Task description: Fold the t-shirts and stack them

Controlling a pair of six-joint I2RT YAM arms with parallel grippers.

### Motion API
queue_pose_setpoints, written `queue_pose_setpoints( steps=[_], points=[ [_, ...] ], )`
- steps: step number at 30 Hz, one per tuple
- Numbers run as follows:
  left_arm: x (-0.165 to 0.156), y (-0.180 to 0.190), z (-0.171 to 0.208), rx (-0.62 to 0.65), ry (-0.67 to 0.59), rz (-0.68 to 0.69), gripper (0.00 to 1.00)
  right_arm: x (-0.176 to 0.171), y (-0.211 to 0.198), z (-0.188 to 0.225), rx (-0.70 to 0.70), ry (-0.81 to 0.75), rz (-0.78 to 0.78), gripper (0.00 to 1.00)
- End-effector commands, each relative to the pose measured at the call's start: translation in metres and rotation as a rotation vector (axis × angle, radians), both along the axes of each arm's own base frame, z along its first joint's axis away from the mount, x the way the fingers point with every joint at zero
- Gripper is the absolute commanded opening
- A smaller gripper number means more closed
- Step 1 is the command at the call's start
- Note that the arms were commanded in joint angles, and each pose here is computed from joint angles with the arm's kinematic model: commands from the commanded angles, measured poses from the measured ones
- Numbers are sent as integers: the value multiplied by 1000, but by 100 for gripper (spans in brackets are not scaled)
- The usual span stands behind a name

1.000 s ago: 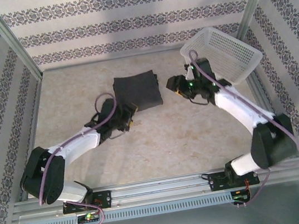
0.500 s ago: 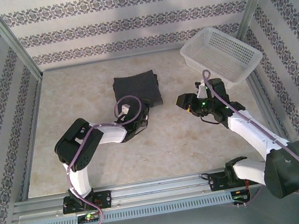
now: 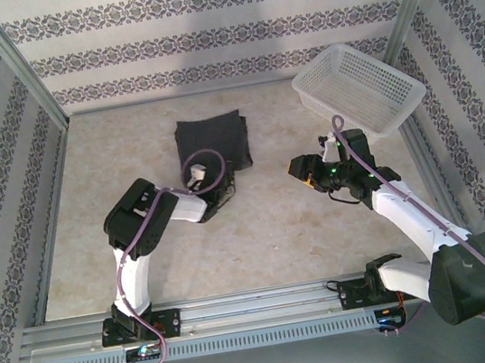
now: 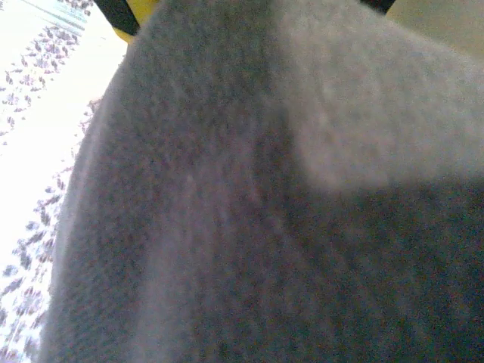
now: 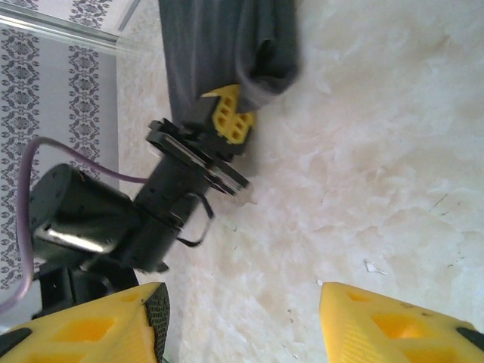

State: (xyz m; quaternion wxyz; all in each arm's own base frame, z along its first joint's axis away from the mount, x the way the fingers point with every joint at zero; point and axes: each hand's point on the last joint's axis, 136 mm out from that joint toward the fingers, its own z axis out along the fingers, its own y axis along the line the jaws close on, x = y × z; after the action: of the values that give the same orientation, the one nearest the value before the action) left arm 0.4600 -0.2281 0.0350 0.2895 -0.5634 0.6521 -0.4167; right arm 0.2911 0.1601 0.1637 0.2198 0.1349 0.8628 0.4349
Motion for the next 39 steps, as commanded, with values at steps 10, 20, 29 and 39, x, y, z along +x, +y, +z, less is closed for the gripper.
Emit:
queue_pose_setpoints(
  steps=[10, 20, 29, 39],
  points=[
    [19, 243, 12, 147, 8, -19, 0, 21, 6, 10, 16, -30, 18, 55],
    [37, 332, -8, 170, -18, -195, 0, 37, 22, 19, 58, -81, 57, 55],
    [16, 343, 29, 298, -6, -183, 96, 44, 30, 36, 84, -151, 47, 59],
    [-83, 328, 119, 604, 42, -34, 100, 33, -68, 32, -320, -70, -309, 98]
  ],
)
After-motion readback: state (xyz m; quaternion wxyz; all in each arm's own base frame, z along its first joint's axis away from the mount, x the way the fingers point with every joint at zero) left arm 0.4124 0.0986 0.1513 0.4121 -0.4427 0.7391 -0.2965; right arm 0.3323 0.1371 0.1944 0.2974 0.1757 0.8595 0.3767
